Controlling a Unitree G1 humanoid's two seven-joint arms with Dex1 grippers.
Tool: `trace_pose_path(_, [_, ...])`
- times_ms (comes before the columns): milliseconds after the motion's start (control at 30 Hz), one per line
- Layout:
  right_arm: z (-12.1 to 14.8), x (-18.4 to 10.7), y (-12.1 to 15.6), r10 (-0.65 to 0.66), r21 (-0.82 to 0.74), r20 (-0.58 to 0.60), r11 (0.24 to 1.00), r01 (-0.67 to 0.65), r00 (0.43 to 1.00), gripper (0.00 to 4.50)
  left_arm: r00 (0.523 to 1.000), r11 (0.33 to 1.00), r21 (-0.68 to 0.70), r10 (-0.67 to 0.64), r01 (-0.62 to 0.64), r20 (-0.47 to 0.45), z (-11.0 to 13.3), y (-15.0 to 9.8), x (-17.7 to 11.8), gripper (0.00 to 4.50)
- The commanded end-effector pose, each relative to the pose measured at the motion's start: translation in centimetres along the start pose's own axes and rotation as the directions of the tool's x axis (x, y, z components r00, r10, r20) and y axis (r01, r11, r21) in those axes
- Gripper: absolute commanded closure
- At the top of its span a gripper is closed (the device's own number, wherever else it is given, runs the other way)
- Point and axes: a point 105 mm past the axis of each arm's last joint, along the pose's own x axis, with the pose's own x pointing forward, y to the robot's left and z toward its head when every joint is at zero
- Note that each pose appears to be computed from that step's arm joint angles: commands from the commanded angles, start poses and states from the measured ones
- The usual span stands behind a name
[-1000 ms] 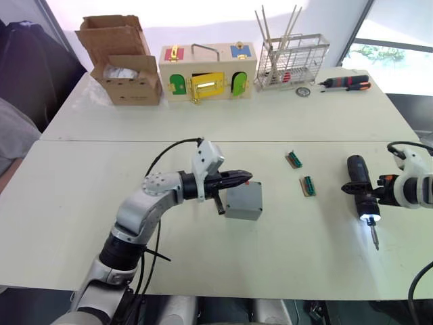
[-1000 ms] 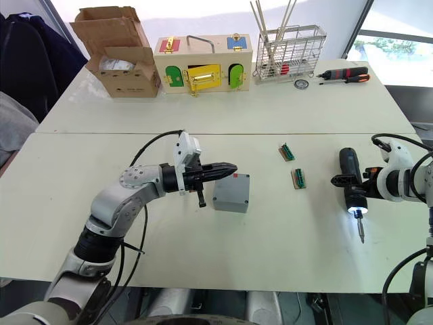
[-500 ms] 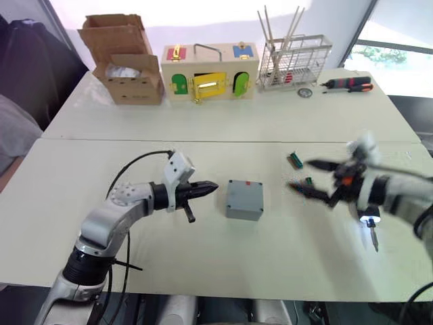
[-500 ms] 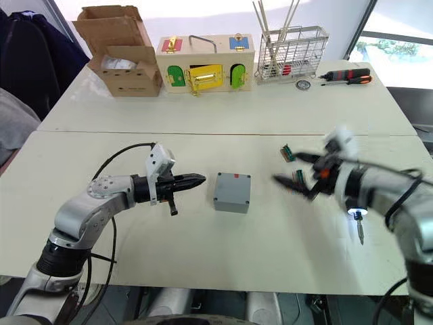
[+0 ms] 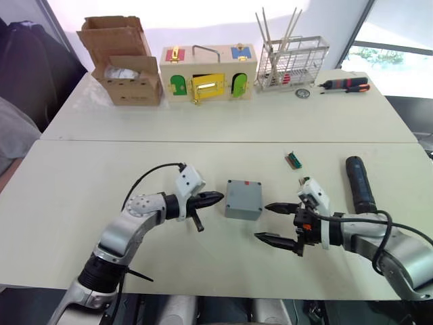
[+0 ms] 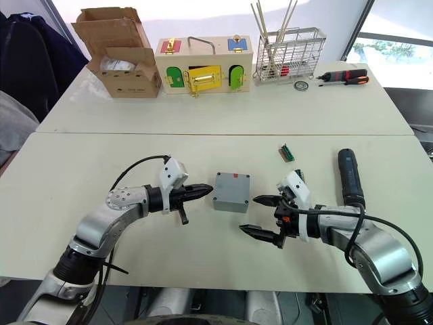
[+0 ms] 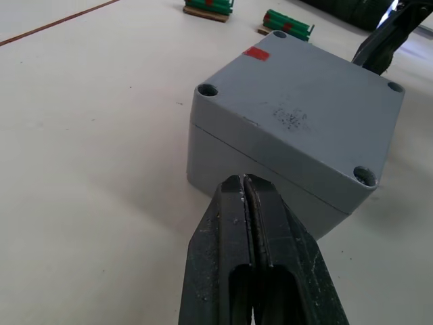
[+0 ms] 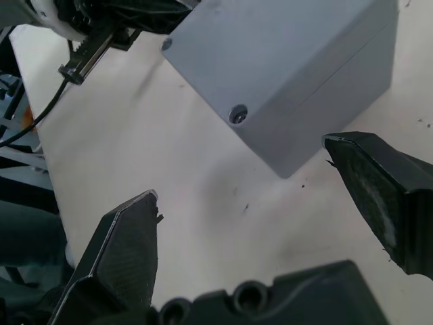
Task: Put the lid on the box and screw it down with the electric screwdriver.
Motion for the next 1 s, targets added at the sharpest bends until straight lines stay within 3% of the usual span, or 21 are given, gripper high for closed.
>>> trace_pose_path(33, [1.4, 0.5, 1.1, 0.034, -0.036, 0.046, 0.999, -0.032, 0.998, 0.02, 0.999, 0.999, 0.045, -0.014, 0.012, 0.043, 1.2, 0.1, 0.7, 4.50])
trace_pose_path(300, [1.1, 0.7, 3.0, 0.101, 0.001, 0.025, 0.995, -0.101, 0.995, 0.02, 0.995, 0.990, 0.104, -0.097, 0.093, 0.033, 1.6, 0.2, 3.2, 4.50])
trace_pose_path(400, [0.9, 0.5, 3.2, 0.091, -0.014, 0.001, 0.996, -0.091, 0.996, 0.02, 0.997, 0.991, 0.117, -0.067, 0.063, 0.032, 1.6, 1.2, 3.7, 4.50])
trace_pose_path(633, [1.0, -2.1, -0.4, -0.081, -0.126, -0.080, 0.990, 0.071, 0.993, 0.02, 0.995, 0.989, 0.113, 0.087, -0.092, 0.049, 1.5, 3.8, 1.3, 4.50])
trace_pose_path(833, [0.7, -2.8, -4.0, -0.159, -0.226, -0.110, 0.965, 0.131, 0.981, 0.02, 0.997, 0.995, 0.055, 0.081, -0.081, -0.001, 0.4, 1.8, -2.2, 4.50])
trace_pose_path(1000, [1.0, -1.5, -4.1, -0.080, -0.260, -0.100, 0.964, 0.051, 0.992, 0.02, 0.999, 1.000, 0.017, 0.007, -0.006, -0.041, -0.5, -0.6, -2.3, 4.50])
